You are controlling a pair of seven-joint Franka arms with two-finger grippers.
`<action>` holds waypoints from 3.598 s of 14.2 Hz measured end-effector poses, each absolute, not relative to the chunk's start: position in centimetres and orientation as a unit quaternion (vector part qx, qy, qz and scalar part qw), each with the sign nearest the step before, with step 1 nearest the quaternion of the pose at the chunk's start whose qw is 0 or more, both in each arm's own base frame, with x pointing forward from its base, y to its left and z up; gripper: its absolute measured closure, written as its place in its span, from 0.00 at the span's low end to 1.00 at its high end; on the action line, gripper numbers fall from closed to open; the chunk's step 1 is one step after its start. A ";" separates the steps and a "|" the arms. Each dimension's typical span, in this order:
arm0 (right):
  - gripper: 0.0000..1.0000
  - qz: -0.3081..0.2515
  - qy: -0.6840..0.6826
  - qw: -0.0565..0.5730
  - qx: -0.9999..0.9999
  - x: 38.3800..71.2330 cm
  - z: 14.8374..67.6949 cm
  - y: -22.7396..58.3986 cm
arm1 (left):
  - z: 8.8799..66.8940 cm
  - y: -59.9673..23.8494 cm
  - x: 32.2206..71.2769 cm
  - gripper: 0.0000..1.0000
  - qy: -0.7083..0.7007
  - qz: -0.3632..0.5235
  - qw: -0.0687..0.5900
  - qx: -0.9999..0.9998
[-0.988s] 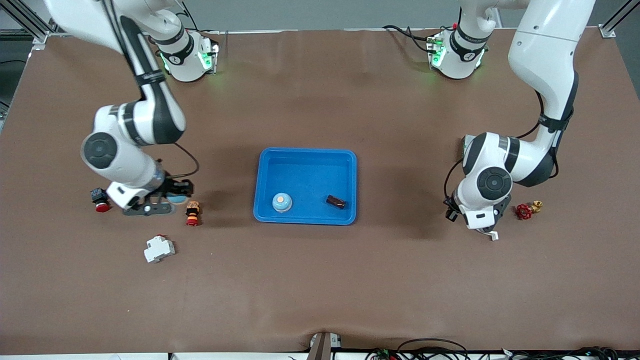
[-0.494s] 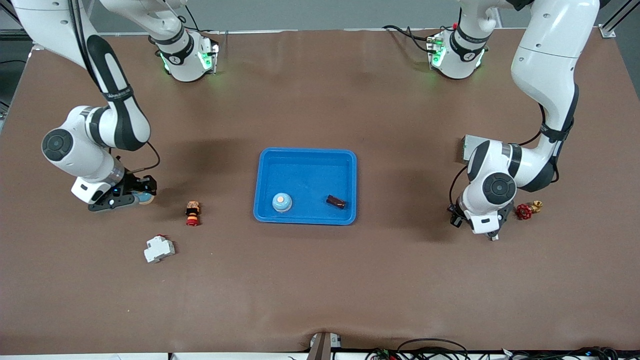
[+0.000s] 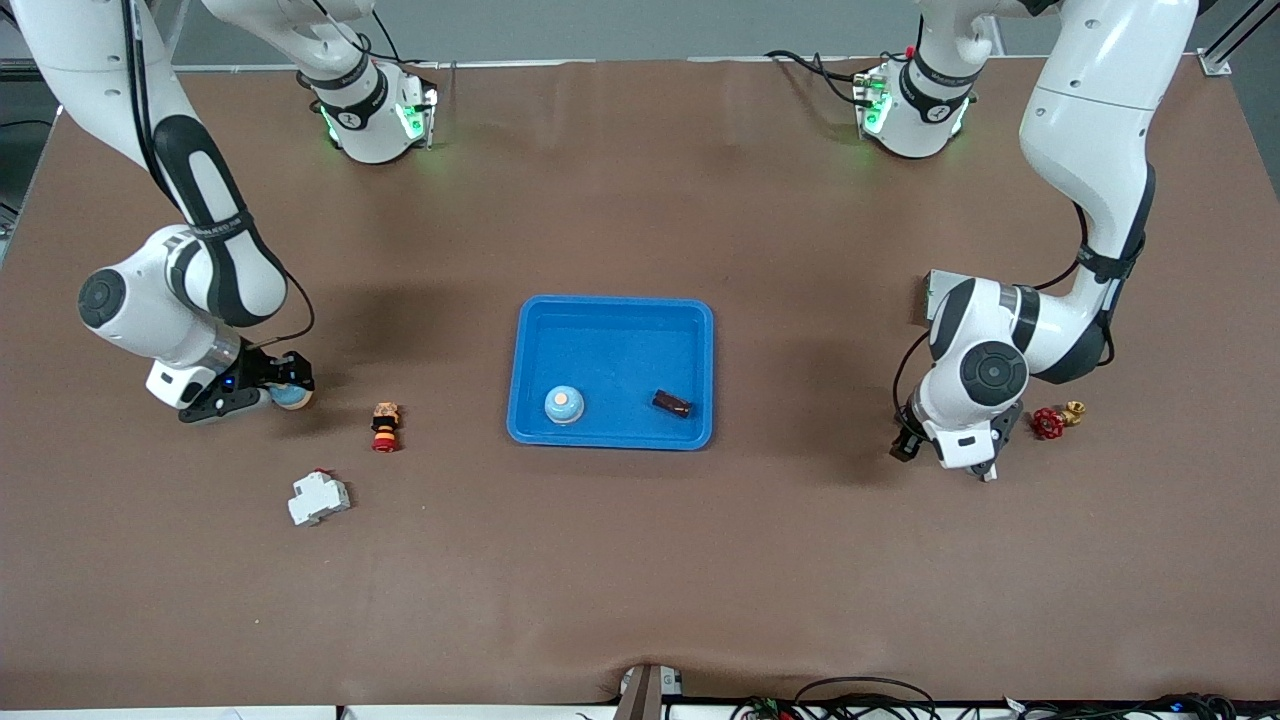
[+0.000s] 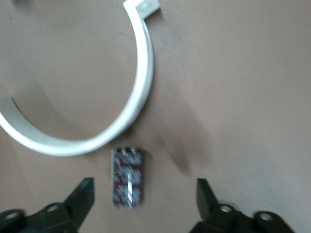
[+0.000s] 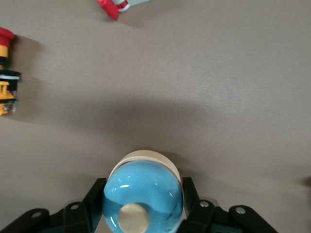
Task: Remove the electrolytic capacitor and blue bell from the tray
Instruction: 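Release the bell with the right gripper while the left gripper sets the capacitor down, then grasp the second capacitor with the left gripper while the right gripper returns, then grasp the second blue bell with the right gripper while the left gripper lifts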
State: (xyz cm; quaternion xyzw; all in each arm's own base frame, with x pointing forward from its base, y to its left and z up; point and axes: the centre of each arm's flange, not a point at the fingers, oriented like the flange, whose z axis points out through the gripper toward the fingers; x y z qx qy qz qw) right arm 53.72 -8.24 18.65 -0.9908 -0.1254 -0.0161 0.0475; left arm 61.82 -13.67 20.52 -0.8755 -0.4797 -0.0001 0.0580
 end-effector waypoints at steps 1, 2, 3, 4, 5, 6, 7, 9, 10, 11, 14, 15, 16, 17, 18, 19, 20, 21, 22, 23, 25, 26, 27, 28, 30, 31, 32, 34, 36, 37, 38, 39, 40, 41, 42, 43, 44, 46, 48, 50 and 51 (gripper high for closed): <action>0.32 -0.016 -0.127 0.046 -0.991 53.8 18.3 -8.0 | 21.4 -15.2 61.7 0.00 -0.488 -0.002 0.050 -0.871; 0.32 -0.016 -0.128 0.045 -0.991 53.8 18.0 -7.9 | 22.3 -17.1 61.6 0.00 -0.498 -0.004 0.041 -0.866; 0.32 -0.015 -0.128 0.045 -0.991 53.8 17.8 -7.9 | 23.2 -19.3 61.4 0.00 -0.508 -0.005 0.030 -0.861; 0.32 -0.014 -0.127 0.045 -0.991 53.8 17.6 -7.9 | 24.1 -21.6 61.1 0.00 -0.517 -0.007 0.019 -0.856; 0.32 -0.014 -0.127 0.045 -0.991 53.9 17.4 -7.9 | 24.9 -24.1 60.8 0.00 -0.525 -0.009 0.009 -0.851; 0.32 -0.013 -0.125 0.045 -0.991 54.1 17.2 -8.0 | 25.6 -26.8 60.3 0.00 -0.530 -0.013 0.001 -0.848; 0.28 -0.013 -0.124 0.045 -0.991 54.3 17.1 -8.2 | 26.1 -29.4 59.8 0.00 -0.535 -0.016 -0.007 -0.845; 0.08 -0.013 -0.121 0.043 -0.992 54.5 16.9 -8.6 | 26.4 -34.6 58.8 0.00 -0.548 -0.017 -0.022 -0.836; 0.01 -0.014 -0.122 0.043 -0.992 54.6 16.9 -8.6 | 26.0 -36.9 58.3 0.00 -0.550 -0.015 -0.027 -0.834; 0.00 -0.016 -0.122 0.042 -0.991 54.8 17.0 -8.6 | 25.2 -39.0 57.6 0.00 -0.550 -0.013 -0.027 -0.835; 0.00 -0.008 -0.128 0.059 -0.990 55.9 18.4 -7.8 | 23.1 -43.3 56.7 0.00 -0.554 -0.015 -0.028 -0.832; 0.00 0.000 -0.131 0.070 -0.989 56.6 19.7 -7.3 | 22.8 -44.2 56.8 0.00 -0.555 -0.015 -0.033 -0.831; 0.00 0.012 -0.132 0.078 -0.988 57.4 21.7 -6.7 | 22.5 -45.0 56.8 0.00 -0.553 -0.015 -0.036 -0.832; 0.00 0.034 -0.121 0.076 -0.989 58.3 24.2 -6.0 | 22.1 -45.7 56.6 0.00 -0.550 -0.013 -0.037 -0.834; 0.00 0.059 -0.096 0.063 -0.992 59.1 27.0 -5.0 | 21.6 -46.3 56.3 0.00 -0.547 -0.012 -0.036 -0.836; 0.00 0.079 -0.062 0.047 -0.994 59.8 30.1 -3.3 | 21.0 -46.8 55.9 0.00 -0.544 -0.010 -0.034 -0.839; 0.00 0.084 -0.024 0.035 -0.996 60.1 32.8 -0.6 | 20.4 -47.3 55.5 0.00 -0.540 -0.008 -0.032 -0.841; 0.00 0.079 0.012 0.026 -0.996 60.1 35.1 2.7 | 19.6 -47.9 55.0 0.04 -0.536 -0.006 -0.030 -0.844; 0.00 0.071 0.040 0.020 -0.996 59.7 36.9 6.1 | 19.0 -48.3 54.5 0.05 -0.533 -0.004 -0.029 -0.846; 0.00 0.064 0.059 0.017 -0.996 59.2 38.1 9.3 | 18.6 -48.5 54.2 0.13 -0.531 -0.003 -0.027 -0.847; 0.00 0.056 0.097 0.015 -0.994 58.2 38.7 14.3 | 18.3 -48.9 53.9 0.36 -0.528 -0.002 -0.026 -0.849; 0.00 0.051 0.121 0.020 -0.991 57.9 38.6 16.3 | 18.4 -48.9 54.0 0.46 -0.529 -0.003 -0.028 -0.848; 0.00 0.043 0.146 0.031 -0.988 57.6 38.5 18.3 | 18.6 -48.8 54.2 0.57 -0.530 -0.004 -0.030 -0.848; 0.00 0.034 0.165 0.041 -0.985 57.3 38.4 20.4 | 18.9 -48.7 54.6 0.67 -0.532 -0.005 -0.033 -0.846; 0.00 0.017 0.185 0.051 -0.981 56.3 37.3 25.0 | 19.7 -48.3 55.4 0.70 -0.536 -0.009 -0.039 -0.843; 0.00 0.010 0.188 0.053 -0.981 55.8 36.2 27.0 | 20.4 -47.8 56.1 0.70 -0.541 -0.012 -0.042 -0.840; 0.00 0.004 0.192 0.053 -0.980 55.3 34.8 28.8 | 21.5 -47.1 57.0 0.70 -0.547 -0.015 -0.043 -0.836; 0.00 -0.006 0.212 0.052 -0.976 54.7 31.2 31.7 | 24.8 -45.0 58.7 0.70 -0.560 -0.022 -0.037 -0.827; 0.00 -0.015 0.232 0.047 -0.972 54.4 26.8 34.0 | 28.8 -42.4 60.2 0.70 -0.567 -0.029 -0.024 -0.823; 0.00 -0.017 0.239 0.043 -0.970 54.5 24.7 35.1 | 30.3 -40.9 60.6 0.70 -0.567 -0.030 -0.010 -0.823; 0.00 -0.019 0.247 0.039 -0.968 54.9 22.8 36.4 | 31.2 -39.3 60.9 0.70 -0.566 -0.029 0.007 -0.824; 0.00 -0.021 0.253 0.037 -0.967 55.5 21.4 37.5 | 31.5 -37.3 61.3 0.70 -0.561 -0.027 0.022 -0.827; 0.00 -0.023 0.257 0.035 -0.966 56.0 20.2 38.4 | 31.3 -35.1 61.9 0.70 -0.556 -0.023 0.033 -0.830; 0.00 -0.025 0.258 0.034 -0.965 56.5 19.2 39.1 | 30.8 -32.5 62.6 0.70 -0.548 -0.018 0.045 -0.835; 0.00 -0.026 0.257 0.033 -0.965 56.9 18.5 39.4 | 30.1 -29.7 63.1 0.70 -0.539 -0.010 0.057 -0.840; 0.00 -0.027 0.256 0.032 -0.966 57.0 18.1 39.6 | 29.4 -27.1 63.5 0.70 -0.531 -0.002 0.067 -0.845; 0.00 -0.027 0.255 0.032 -0.966 57.0 17.9 39.8 | 28.7 -24.6 63.8 0.70 -0.522 0.007 0.077 -0.849; 0.00 -0.028 0.253 0.033 -0.966 56.9 17.9 40.0 | 27.6 -20.2 64.0 0.70 -0.491 0.027 0.093 -0.866; 0.00 -0.028 0.252 0.033 -0.967 56.8 17.8 40.1 | 26.9 -15.6 64.0 0.70 -0.449 0.046 0.101 -0.886; 0.07 -0.027 0.250 0.031 -0.967 56.7 17.6 40.1 | 26.5 -10.7 64.2 0.70 -0.429 0.061 0.102 -0.895; 0.17 -0.027 0.248 0.030 -0.968 56.7 17.5 40.2 | 26.3 -8.5 64.3 0.70 -0.425 0.067 0.101 -0.897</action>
